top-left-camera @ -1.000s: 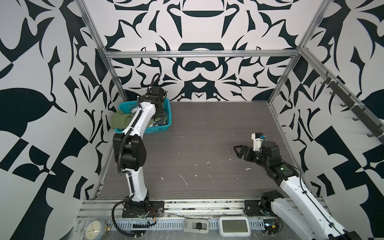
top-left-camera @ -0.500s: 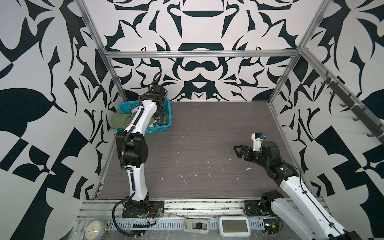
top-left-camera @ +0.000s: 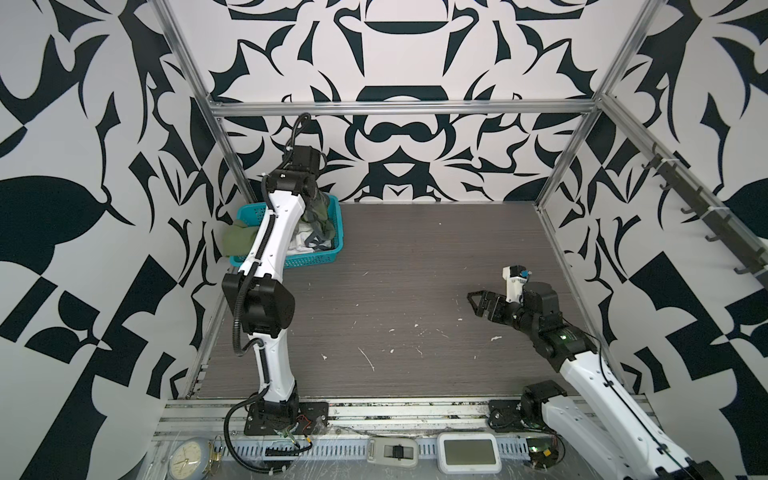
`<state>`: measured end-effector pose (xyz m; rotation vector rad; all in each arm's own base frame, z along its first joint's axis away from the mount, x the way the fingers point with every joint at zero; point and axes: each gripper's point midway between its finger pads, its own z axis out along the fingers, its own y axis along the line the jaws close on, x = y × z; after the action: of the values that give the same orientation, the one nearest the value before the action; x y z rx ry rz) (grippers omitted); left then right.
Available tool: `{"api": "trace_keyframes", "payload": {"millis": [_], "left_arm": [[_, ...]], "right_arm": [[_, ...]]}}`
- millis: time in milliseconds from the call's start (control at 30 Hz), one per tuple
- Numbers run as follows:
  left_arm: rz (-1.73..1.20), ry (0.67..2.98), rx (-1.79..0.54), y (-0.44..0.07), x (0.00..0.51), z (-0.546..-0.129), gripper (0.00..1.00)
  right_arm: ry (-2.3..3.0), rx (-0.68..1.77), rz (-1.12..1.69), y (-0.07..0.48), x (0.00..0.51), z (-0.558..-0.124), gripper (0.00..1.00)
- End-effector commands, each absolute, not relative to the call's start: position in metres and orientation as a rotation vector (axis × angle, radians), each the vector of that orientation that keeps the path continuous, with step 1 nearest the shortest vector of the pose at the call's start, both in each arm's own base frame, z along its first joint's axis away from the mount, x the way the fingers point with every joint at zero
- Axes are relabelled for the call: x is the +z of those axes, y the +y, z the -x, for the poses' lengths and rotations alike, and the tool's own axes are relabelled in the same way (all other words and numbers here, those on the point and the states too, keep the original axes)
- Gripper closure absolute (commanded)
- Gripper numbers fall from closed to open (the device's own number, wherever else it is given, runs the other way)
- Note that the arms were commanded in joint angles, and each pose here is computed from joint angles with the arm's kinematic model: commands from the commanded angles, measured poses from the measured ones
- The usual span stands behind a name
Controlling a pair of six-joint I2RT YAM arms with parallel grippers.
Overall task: Fold and stack the tank tops
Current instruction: 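Close the left gripper on the green tank top in the basket, then lift the green tank top up out of the basket with the left gripper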
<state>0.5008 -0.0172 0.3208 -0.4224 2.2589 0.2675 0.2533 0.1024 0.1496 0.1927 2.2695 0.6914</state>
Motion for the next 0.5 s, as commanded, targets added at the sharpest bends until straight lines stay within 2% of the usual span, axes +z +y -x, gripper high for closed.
{"api": "trace_keyframes", "payload": {"millis": [0, 267, 467], "left_arm": [[0.434, 2.059, 0.272, -0.003, 0.404, -0.488, 1.0], [0.487, 1.767, 0.155, 0.028, 0.49, -0.5, 1.0], [0.443, 1.623, 0.095, 0.026, 0.535, -0.499, 1.0]], "right_arm": [[2.227, 0.692, -0.189, 0.103, 0.157, -0.258, 0.01], [2.229, 0.7, -0.198, 0.103, 0.154, -0.256, 0.01], [2.234, 0.695, -0.197, 0.103, 0.152, -0.256, 0.0]]}}
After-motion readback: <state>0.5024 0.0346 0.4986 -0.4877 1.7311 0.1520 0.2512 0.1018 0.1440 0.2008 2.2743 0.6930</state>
